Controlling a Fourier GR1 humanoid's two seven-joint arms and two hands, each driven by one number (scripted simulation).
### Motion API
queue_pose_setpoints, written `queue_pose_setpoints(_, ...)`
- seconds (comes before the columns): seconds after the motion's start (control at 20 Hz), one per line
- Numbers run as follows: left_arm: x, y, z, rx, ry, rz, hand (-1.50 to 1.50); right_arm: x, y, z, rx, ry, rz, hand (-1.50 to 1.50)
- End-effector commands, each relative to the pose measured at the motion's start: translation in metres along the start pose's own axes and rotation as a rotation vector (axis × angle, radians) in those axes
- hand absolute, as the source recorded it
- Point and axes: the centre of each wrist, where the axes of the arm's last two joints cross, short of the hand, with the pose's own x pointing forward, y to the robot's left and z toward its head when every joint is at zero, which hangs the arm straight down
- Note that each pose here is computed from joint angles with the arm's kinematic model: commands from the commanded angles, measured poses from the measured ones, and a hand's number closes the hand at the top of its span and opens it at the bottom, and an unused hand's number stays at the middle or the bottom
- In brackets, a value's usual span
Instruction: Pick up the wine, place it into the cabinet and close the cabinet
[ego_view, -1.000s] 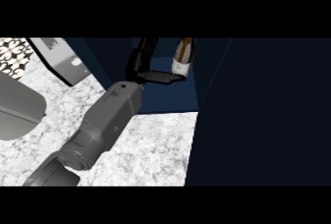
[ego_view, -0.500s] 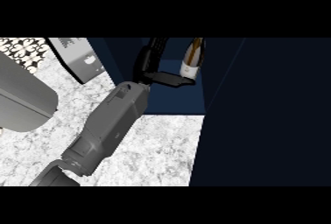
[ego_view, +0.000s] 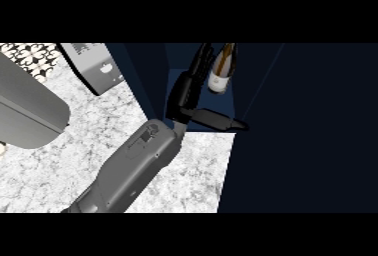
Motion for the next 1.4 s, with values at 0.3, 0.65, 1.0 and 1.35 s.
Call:
queue_pose_setpoints(0.3, 0.016, -0.048, 0.093, 0.100, -0.016, 0.097, -1.50, 0.013, 0.001, 0.011, 0.039, -0.026, -0.004, -1.50)
queue_pose_setpoints(0.65, 0.042, -0.066, 0.134, 0.143, -0.026, 0.187, 1.50, 0.005, 0.019, 0.012, 0.041, -0.032, -0.007, -1.50)
queue_pose_setpoints(1.0, 0.056, -0.041, 0.196, 0.062, 0.013, 0.205, 1.50, 0.002, 0.006, 0.011, 0.027, -0.013, 0.008, -1.50)
queue_pose_setpoints(1.35, 0.088, -0.001, 0.222, 0.012, -0.009, 0.192, 1.50, 0.006, 0.022, 0.009, 0.250, -0.019, 0.033, 1.50)
